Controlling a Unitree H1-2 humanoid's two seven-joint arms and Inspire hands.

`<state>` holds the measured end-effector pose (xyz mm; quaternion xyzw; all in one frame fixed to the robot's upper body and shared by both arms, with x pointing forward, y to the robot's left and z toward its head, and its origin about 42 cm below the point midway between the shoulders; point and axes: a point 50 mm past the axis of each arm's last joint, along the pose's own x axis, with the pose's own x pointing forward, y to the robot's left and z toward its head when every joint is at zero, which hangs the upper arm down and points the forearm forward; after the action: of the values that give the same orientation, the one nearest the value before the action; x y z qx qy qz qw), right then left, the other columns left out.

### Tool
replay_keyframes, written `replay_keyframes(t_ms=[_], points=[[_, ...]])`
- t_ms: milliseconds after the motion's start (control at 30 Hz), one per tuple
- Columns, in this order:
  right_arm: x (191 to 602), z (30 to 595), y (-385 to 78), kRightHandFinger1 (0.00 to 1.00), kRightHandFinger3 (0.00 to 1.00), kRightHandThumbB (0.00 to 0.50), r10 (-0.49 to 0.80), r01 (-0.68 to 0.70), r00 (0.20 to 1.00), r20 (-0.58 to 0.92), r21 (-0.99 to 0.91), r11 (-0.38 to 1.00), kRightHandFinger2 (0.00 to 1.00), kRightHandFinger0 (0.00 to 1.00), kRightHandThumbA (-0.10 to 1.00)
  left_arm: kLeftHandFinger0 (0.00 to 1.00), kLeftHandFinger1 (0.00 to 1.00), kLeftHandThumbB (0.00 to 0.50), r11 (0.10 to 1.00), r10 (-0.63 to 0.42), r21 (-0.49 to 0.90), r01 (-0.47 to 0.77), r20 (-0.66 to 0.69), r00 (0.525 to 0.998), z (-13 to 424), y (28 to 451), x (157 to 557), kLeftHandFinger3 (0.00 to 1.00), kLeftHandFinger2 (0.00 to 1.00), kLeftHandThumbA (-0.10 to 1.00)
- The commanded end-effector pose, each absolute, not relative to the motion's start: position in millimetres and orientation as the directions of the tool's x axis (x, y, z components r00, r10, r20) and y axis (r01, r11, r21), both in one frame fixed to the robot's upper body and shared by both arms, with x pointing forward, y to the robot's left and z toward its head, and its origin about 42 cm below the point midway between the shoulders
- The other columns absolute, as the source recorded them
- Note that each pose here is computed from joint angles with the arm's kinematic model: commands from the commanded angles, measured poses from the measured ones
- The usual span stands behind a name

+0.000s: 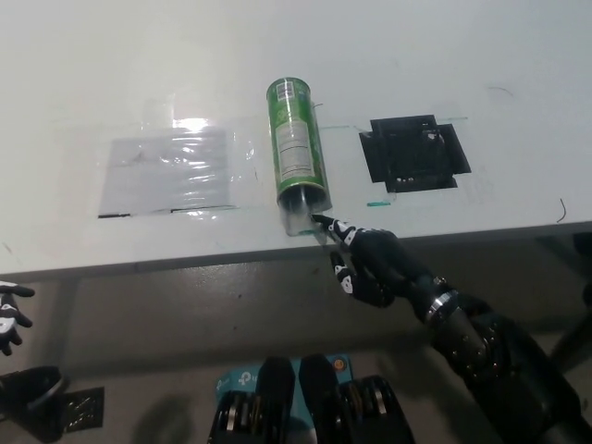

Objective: The robot uses its right hand finger to pull out the chips tray kept inside a container in the middle of the desk

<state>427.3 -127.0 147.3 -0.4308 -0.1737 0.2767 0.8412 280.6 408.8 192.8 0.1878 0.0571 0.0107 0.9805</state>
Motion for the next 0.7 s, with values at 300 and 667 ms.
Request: replay_keyframes(t_ms=[300, 667], points=[[420.5, 184.7, -91.8, 0.08, 0.97, 0.181, 0.703, -0.285, 0.684, 0.194, -0.816, 0.502, 0.85, 0.00, -0.10, 0.33, 0.33, 0.000, 0.918, 0.034, 0.397, -0.013, -0.046, 0.998, 217.2, 415.0, 285.3, 0.53, 0.39, 0.22], [389.9, 163.3, -81.4, 0.00, 0.98, 0.176, 0.705, -0.311, 0.687, 0.176, -0.806, 0.504, 0.91, 0.00, -0.10, 0.33, 0.33, 0.000, 0.927, 0.029, 0.374, -0.015, -0.031, 0.999, 220.4, 415.1, 290.0, 0.56, 0.39, 0.22]])
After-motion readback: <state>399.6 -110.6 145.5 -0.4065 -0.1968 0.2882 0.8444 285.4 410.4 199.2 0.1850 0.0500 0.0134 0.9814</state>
